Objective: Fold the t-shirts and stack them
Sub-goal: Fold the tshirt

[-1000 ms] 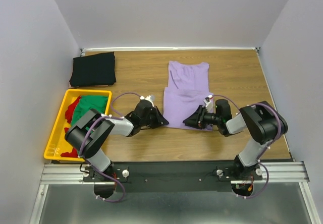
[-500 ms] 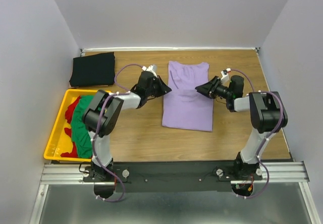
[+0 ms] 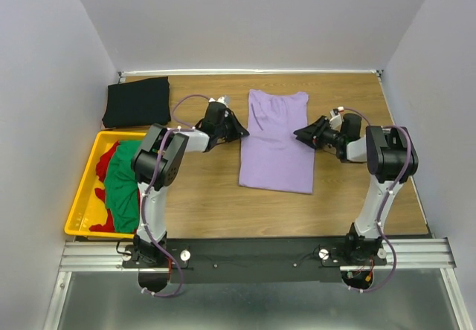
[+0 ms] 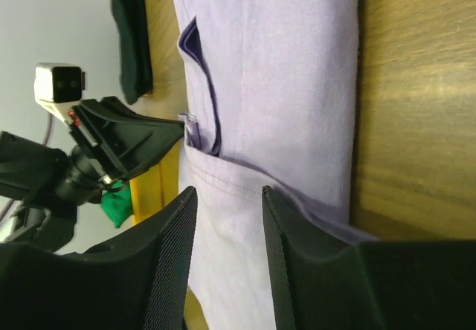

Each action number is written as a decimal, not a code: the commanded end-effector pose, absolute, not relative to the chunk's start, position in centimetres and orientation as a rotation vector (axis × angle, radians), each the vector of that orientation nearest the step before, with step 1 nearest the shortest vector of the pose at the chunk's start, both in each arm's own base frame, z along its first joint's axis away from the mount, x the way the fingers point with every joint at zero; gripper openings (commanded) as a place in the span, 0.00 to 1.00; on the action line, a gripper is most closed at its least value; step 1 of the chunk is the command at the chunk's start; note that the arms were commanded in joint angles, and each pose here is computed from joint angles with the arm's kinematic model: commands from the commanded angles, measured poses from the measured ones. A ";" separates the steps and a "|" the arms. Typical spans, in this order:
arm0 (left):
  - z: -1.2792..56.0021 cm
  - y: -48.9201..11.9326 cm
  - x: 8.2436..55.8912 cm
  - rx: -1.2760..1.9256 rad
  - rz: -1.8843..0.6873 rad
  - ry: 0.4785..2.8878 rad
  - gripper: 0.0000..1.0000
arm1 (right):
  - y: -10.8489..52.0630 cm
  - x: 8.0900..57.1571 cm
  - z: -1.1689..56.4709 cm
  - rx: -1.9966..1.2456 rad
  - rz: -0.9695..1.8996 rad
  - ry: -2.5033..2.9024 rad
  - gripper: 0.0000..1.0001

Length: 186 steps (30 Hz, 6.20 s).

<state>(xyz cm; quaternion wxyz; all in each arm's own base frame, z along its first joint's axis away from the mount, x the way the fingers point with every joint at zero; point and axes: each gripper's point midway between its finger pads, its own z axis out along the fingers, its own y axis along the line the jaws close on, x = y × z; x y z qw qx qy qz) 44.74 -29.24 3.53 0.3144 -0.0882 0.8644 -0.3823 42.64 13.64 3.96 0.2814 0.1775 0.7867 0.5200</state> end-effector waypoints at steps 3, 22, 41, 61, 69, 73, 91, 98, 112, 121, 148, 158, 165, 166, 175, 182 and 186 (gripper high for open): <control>8.4 -26.3 43.9 -0.217 -0.869 2.221 0.23 | 11.8 42.2 7.7 0.395 1.178 2.168 0.50; 12.4 -23.9 26.7 -0.007 -0.338 2.340 0.65 | 8.4 23.1 6.4 0.394 0.317 2.669 0.55; 8.6 -26.5 23.8 0.142 -0.338 2.478 0.66 | 9.9 20.8 0.6 0.325 0.073 2.807 0.48; 7.3 -27.5 24.3 0.155 -0.337 2.497 0.66 | 9.9 21.5 0.7 0.301 0.020 2.804 0.47; 5.5 -27.6 25.0 0.160 -0.295 2.538 0.66 | 9.2 20.2 -0.7 0.275 -0.016 2.849 0.22; 5.1 -27.7 25.2 0.156 -0.293 2.555 0.66 | 9.5 20.0 -0.6 0.263 0.002 2.854 0.03; -0.4 -27.2 23.9 0.247 -0.157 2.727 0.36 | 9.7 20.5 -0.5 0.236 0.004 2.839 0.01; -0.3 -26.3 22.3 0.259 -0.142 2.770 0.35 | 10.1 21.0 0.2 0.228 0.029 2.818 0.01; -0.9 -24.7 19.0 0.325 -0.022 2.835 0.00 | 10.7 19.9 1.4 0.195 0.004 2.831 0.01; 1.7 -22.8 4.3 0.417 -0.135 2.979 0.00 | 16.3 8.8 3.7 0.062 0.125 2.984 0.01; 16.0 -16.1 26.0 0.005 -0.383 2.481 0.00 | 26.6 30.4 20.0 -0.263 0.245 2.626 0.01; 13.6 -12.8 32.1 -0.062 -0.303 2.488 0.00 | 28.6 37.7 16.7 -0.313 0.268 2.658 0.01; 10.2 -12.1 34.4 -0.111 -0.310 2.504 0.00 | 28.8 40.7 12.7 -0.294 0.239 2.675 0.01; 9.6 -12.3 35.0 -0.115 -0.312 2.503 0.00 | 28.4 41.1 12.4 -0.278 0.230 2.676 0.01; 7.3 -12.5 36.8 -0.150 -0.300 2.493 0.19 | 26.1 42.7 7.6 -0.164 0.138 2.681 0.14; 14.1 -11.0 36.3 -0.203 -0.297 2.269 0.62 | 22.4 42.8 13.5 0.013 0.099 2.497 0.45; 17.7 -13.2 33.7 -0.148 -0.531 2.129 0.61 | 24.1 41.1 16.3 -0.071 0.449 2.389 0.45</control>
